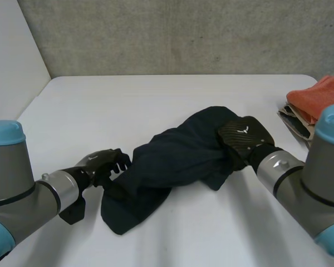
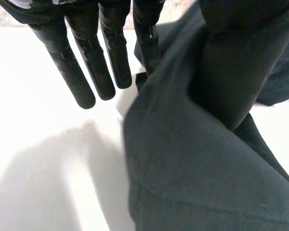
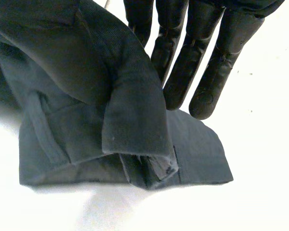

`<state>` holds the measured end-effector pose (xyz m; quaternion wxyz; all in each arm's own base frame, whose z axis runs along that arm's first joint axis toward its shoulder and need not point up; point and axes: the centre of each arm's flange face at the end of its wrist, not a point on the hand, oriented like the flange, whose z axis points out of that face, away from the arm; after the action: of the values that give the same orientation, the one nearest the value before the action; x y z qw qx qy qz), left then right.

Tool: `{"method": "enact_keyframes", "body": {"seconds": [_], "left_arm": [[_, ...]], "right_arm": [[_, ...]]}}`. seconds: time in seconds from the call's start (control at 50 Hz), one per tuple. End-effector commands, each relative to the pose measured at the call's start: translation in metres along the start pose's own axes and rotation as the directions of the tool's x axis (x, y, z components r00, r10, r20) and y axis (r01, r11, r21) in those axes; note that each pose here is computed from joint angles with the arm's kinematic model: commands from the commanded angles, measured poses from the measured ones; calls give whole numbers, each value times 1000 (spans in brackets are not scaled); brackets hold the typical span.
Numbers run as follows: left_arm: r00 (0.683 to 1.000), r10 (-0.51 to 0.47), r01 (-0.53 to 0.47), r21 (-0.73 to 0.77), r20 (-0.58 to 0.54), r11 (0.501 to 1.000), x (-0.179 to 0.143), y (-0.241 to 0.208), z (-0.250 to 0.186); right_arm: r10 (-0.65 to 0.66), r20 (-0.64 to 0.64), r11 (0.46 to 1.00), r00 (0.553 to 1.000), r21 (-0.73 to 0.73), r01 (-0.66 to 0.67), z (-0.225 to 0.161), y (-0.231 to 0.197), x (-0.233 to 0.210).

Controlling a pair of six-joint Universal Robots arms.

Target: Fold the laundry.

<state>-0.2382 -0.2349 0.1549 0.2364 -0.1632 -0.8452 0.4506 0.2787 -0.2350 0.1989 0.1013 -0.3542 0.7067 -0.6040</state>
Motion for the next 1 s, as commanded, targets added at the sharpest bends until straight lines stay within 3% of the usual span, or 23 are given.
{"method": "enact_keyframes", "body": {"seconds": [0.02,0.14,0.24,0.36,0.38,0.44,0.46,0.52,0.54,0.58,0.6,0.66,0.68,0.72,0.76,0.86,0.98,1.0], "left_arm": [[1000,5,-5,-11,-6,1000,2,5,5],[1000,12,-12,-4,-8,1000,4,3,4],[998,55,-55,7,-8,998,5,-1,3],[970,241,-242,67,18,968,4,-20,11],[951,305,-309,109,49,945,5,-33,14],[916,380,-399,193,128,897,7,-60,22],[891,413,-451,259,188,854,10,-80,28],[862,428,-505,388,271,771,19,-116,34],[847,418,-532,479,329,699,24,-145,33],[836,410,-548,569,364,613,34,-171,30],[829,390,-557,649,400,519,39,-195,25],[826,347,-556,741,444,377,45,-224,15],[826,324,-551,779,461,298,49,-235,10],[828,303,-545,805,472,235,53,-243,6],[833,286,-532,827,473,181,60,-246,2],[835,306,-537,799,457,271,62,-219,10],[820,367,-567,711,439,416,53,-168,21],[815,388,-576,675,431,460,48,-150,25]], "right_arm": [[-42,33,993,999,-110,45,-8,11,5],[-64,25,991,998,-118,66,-9,11,10],[-160,3,981,987,-115,159,-7,8,22],[-287,-25,957,958,-58,285,6,-9,30],[-291,-29,956,956,-52,289,11,-10,32],[-303,-80,953,950,-14,302,33,-23,44],[-307,-105,951,946,2,308,39,-29,48],[-311,-244,932,919,112,345,59,-65,70],[-309,-282,920,908,153,361,62,-76,75],[-294,-405,858,866,288,426,69,-112,90],[-276,-445,830,852,336,445,71,-124,94],[-184,-598,688,780,489,537,70,-164,111],[-158,-626,652,764,514,557,68,-173,114],[-106,-672,574,733,561,597,64,-188,118],[-103,-676,554,730,571,606,63,-191,118],[-134,-648,590,750,556,585,69,-179,114],[-269,-485,727,832,464,506,82,-118,88],[-281,-460,750,842,443,492,83,-108,84]]}}
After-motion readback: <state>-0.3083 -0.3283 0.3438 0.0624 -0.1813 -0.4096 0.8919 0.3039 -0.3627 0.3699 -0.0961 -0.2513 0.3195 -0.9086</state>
